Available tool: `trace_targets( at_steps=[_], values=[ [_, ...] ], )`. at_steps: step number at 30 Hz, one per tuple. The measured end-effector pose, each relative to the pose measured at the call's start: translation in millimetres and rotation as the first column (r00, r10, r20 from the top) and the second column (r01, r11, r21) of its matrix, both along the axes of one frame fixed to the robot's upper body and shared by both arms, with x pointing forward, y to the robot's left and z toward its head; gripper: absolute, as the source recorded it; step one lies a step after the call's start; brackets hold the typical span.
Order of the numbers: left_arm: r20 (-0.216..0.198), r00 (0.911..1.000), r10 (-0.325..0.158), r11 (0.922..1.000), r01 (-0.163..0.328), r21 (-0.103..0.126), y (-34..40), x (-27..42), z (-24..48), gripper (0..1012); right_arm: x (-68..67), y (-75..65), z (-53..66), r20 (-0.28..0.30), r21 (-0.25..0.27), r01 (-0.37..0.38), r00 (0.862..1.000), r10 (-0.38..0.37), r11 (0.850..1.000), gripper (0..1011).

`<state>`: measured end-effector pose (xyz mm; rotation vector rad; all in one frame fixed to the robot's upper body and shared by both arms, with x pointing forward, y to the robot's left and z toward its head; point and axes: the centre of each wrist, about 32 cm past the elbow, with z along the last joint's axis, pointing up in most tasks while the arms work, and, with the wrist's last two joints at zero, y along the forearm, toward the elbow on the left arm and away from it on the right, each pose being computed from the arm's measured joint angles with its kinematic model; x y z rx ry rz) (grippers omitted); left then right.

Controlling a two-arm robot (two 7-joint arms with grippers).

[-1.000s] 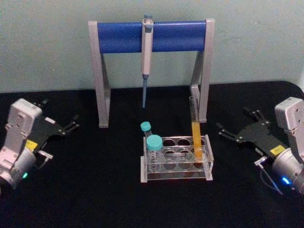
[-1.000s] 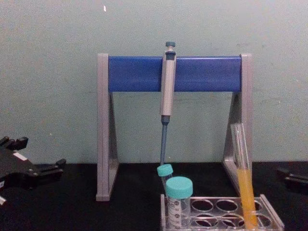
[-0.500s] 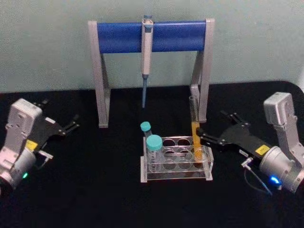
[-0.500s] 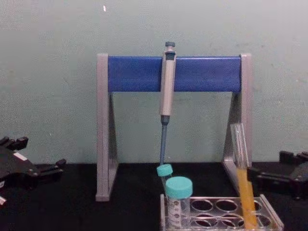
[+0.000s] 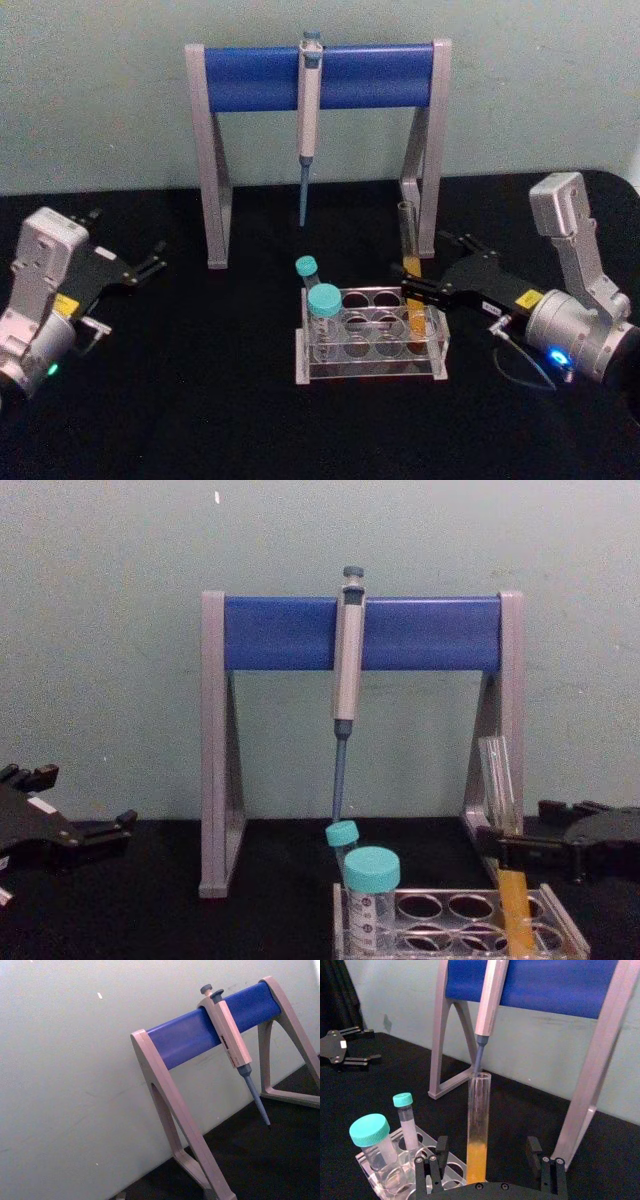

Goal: Pick up the test tube from the test tube rack, shake it, then place it back into the test tube rack.

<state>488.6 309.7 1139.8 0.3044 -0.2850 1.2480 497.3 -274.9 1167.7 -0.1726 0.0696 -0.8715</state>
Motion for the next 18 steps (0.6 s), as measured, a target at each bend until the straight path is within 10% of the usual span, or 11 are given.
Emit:
trace_targets(
  at_steps=[18],
  values=[
    [0.0, 1.0, 0.0, 1.0, 0.0, 0.0, 0.0, 0.0, 0.0, 1001, 17.7, 7.4, 0.2, -0.036, -0.04, -0.055, 0.998, 0.054, 0.998, 1000]
  ],
)
